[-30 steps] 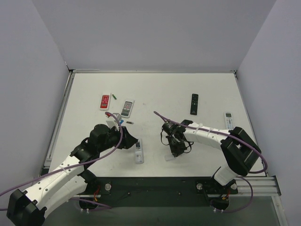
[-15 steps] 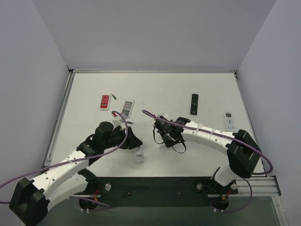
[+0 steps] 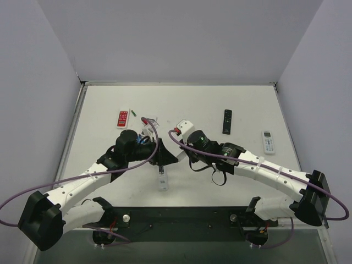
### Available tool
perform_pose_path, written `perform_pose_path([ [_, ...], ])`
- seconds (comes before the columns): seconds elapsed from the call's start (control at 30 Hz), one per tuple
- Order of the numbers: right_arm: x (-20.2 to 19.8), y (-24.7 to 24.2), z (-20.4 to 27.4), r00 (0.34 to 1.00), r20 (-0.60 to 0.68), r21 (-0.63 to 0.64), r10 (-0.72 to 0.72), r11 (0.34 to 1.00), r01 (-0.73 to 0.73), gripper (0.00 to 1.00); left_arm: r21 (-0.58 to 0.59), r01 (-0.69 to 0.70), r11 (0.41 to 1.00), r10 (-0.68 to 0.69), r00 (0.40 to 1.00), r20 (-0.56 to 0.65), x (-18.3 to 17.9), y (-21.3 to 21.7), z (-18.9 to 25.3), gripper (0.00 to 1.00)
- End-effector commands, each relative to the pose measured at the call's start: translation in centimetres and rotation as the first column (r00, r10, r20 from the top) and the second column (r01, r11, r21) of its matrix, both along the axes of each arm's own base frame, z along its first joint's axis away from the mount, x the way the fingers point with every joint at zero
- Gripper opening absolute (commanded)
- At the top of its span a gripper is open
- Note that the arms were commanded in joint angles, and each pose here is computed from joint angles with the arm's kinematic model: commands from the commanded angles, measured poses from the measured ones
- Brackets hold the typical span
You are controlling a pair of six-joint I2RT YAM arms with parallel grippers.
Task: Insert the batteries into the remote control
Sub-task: Pick up the battery cover at the center of the board.
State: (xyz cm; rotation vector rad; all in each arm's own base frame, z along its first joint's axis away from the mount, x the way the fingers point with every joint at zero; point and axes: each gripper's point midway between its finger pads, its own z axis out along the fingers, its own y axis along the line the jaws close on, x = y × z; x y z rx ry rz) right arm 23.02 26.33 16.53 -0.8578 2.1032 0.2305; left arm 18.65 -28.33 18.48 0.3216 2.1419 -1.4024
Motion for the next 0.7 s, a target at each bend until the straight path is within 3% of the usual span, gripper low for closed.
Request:
perform_pose_path([
  [0.0,0.4,1.0,1.4,0.992,0.098,-0.004,0.083,0.997,-0.083,0.00,-0.083,0.065,0.994,-0.059,0.995,0.081,0.4,-1.7,4.2,0.68],
  [0.3,0.5,1.9,2.6,0.985,0.125,0.017,0.115,0.993,-0.118,0.00,0.098,0.053,0.994,-0.063,0.993,0.102,1.1,-2.9,2.8,0.50],
  [0.43,0.4,2.2,2.9,0.986,0.122,0.029,0.118,0.992,-0.122,0.00,0.197,-0.006,0.980,-0.023,0.989,0.144,1.7,-2.3,1.8,0.47],
  [0.67,0.4,2.1,3.2,0.988,0.118,0.043,0.099,0.994,-0.105,0.00,0.262,-0.070,0.962,0.021,0.982,0.187,2.2,-1.7,1.5,0.46],
])
